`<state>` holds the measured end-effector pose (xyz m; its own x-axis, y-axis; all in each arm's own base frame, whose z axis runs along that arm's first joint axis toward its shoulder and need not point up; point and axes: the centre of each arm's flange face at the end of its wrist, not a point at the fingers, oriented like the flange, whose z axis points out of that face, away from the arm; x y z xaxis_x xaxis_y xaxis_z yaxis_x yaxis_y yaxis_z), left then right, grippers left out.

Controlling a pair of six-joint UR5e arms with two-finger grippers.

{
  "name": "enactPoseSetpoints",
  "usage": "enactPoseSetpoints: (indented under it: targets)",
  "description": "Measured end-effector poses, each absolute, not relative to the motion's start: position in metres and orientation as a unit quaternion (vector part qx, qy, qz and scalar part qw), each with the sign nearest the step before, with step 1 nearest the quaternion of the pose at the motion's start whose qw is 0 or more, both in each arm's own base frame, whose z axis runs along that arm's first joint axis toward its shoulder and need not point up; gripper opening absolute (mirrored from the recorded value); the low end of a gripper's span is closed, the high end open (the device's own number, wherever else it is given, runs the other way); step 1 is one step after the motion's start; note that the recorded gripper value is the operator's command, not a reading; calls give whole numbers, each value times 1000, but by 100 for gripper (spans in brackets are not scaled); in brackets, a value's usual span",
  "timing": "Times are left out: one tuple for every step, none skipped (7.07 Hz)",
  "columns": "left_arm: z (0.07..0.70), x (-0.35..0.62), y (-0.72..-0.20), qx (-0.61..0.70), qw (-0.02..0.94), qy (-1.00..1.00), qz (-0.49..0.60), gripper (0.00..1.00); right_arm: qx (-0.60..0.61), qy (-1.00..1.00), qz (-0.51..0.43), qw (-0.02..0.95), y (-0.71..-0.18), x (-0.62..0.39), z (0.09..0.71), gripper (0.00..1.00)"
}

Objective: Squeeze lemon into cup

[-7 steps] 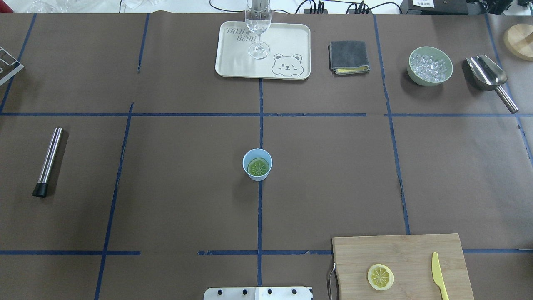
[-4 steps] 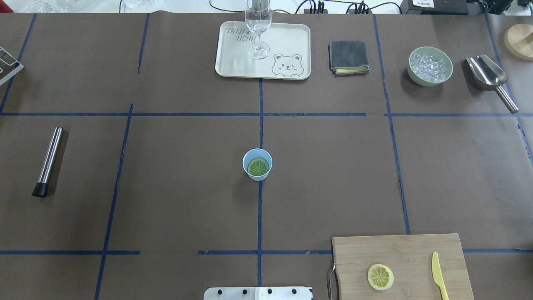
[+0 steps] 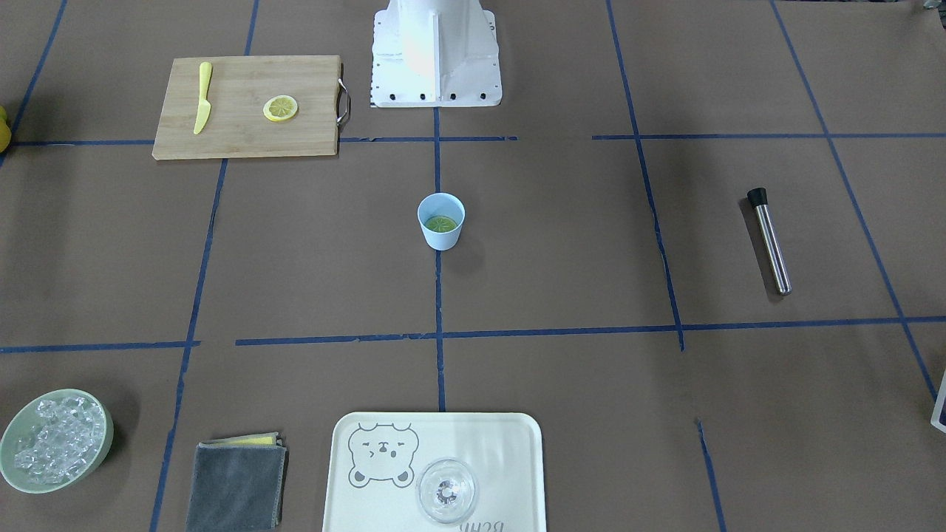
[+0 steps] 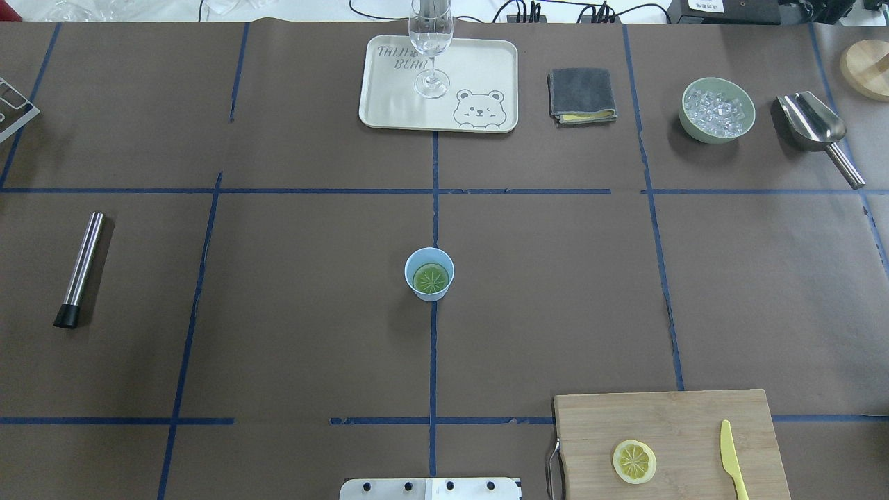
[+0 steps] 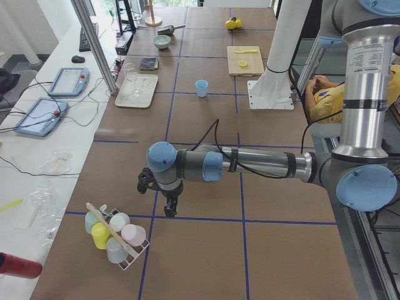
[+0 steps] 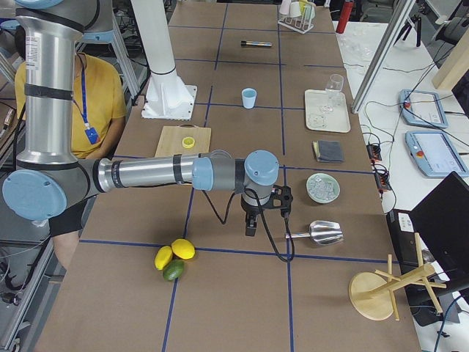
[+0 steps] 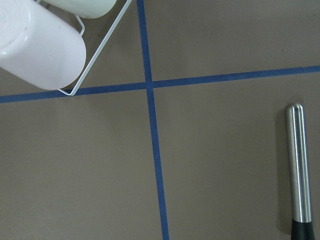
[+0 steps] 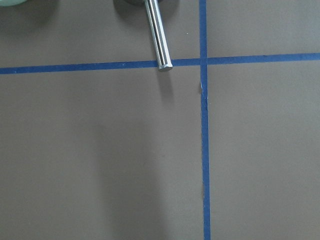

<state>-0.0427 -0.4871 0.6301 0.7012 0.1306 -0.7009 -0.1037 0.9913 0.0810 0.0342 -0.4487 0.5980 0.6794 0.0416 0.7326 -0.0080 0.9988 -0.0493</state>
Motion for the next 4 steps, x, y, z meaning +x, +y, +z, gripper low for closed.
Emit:
enactPoseSetpoints:
  targets:
    - [631,-44,-487,18,923,379,66,100,-21,-400,12,916,-449,32,596,100]
    - [633,-45,-486,17,923,380,66,100,-21,-400,10,916,-449,30,595,100]
    - [635,-48,-485,17,922,380,64,100,-21,-401,9,916,-449,29,595,100]
    - [636,-50,-482,16,922,381,61,100,-21,-401,9,916,-449,29,594,100]
